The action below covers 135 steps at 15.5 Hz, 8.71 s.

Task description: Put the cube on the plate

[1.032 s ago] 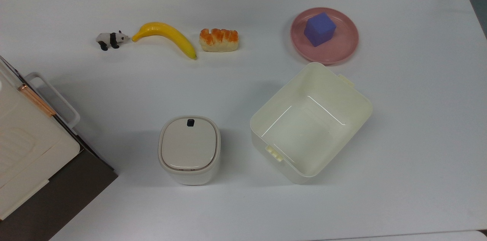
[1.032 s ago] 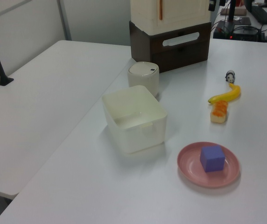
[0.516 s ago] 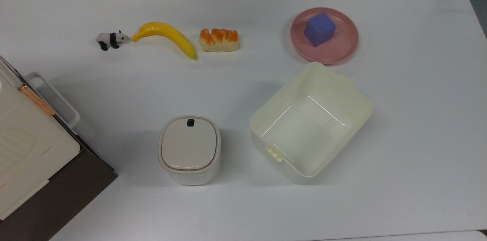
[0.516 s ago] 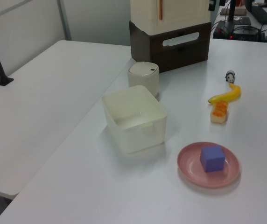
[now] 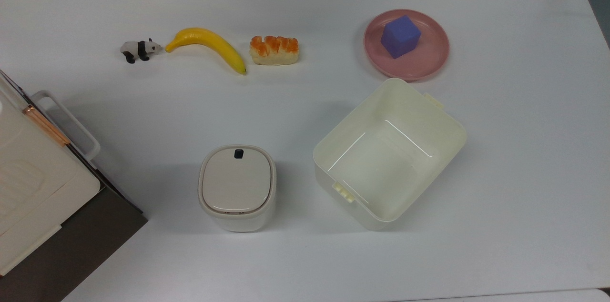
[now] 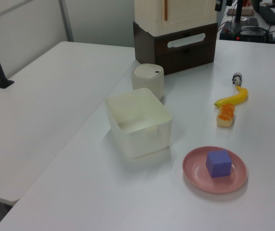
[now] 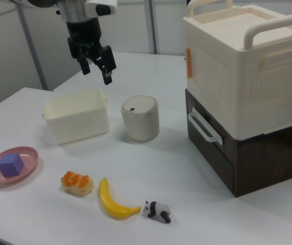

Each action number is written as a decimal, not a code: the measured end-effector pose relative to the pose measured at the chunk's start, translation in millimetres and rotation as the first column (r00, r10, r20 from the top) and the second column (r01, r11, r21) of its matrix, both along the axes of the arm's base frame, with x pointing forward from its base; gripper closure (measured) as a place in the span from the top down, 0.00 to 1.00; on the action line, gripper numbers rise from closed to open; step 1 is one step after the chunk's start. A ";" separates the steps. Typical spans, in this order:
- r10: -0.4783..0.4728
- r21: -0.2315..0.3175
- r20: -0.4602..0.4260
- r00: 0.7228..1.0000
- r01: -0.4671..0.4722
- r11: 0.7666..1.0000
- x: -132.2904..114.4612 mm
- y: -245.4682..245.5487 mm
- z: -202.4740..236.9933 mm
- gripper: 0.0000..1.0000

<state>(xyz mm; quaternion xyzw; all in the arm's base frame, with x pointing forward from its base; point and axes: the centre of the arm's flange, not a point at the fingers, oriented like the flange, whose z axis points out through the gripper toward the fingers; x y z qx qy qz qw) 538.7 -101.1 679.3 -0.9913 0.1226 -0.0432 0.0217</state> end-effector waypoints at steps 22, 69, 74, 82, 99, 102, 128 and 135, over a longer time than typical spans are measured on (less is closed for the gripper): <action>-0.033 -0.028 -0.017 0.999 0.033 0.999 3.5 -3.4 -6.5 1.00; 0.423 -0.173 -0.258 0.869 -0.472 0.864 -36.0 348.2 -200.3 0.99; 0.429 -0.194 -0.253 0.867 -0.480 0.856 -55.9 387.7 -225.8 0.98; 0.437 -0.180 -0.231 0.869 -0.480 0.859 -89.0 456.2 -248.3 0.98; 0.478 -0.139 -0.251 0.842 -0.520 0.843 -88.2 470.2 -319.6 0.98; 0.486 -0.173 -0.273 0.830 -0.540 0.824 -91.9 463.3 -333.4 0.98; 0.493 -0.190 -0.252 0.833 -0.542 0.819 -59.8 447.4 -285.8 0.57; 0.491 -0.185 -0.285 0.823 -0.550 0.814 -63.8 446.1 -302.7 0.69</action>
